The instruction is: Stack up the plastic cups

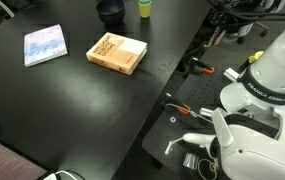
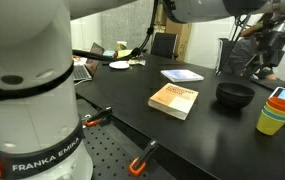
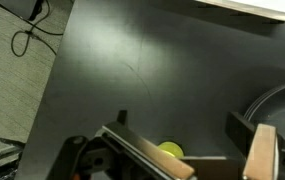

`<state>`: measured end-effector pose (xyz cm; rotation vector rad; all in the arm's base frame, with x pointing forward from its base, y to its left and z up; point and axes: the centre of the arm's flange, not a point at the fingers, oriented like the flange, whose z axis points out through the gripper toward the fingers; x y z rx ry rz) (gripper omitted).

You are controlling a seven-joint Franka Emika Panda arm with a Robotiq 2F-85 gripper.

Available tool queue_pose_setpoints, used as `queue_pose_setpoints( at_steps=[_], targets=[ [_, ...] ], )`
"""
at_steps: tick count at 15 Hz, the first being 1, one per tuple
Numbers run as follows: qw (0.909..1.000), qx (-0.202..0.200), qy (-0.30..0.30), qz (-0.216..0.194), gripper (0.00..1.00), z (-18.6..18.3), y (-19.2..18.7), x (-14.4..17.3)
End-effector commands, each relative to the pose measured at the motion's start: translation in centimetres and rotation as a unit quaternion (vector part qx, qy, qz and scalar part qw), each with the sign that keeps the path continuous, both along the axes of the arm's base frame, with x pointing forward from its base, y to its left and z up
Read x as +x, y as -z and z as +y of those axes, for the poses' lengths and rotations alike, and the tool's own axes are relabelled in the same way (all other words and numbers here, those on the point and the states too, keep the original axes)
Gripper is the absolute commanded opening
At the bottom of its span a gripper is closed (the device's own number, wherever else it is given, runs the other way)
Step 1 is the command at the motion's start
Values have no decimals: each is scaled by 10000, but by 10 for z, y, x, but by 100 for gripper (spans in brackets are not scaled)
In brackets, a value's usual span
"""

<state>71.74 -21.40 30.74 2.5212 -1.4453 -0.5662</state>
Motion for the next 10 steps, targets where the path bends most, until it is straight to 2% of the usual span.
queue_pose_setpoints(
  at_steps=[1, 4, 6, 10],
  targets=[
    [9990, 321, -260, 157, 100, 22, -2, -16],
    [9967, 488, -648, -51, 100, 47, 0, -31],
    [9950, 408, -891, -175, 100, 65, 0, -41],
    [9925, 359, -1157, -170, 100, 90, 7, -55]
  ],
)
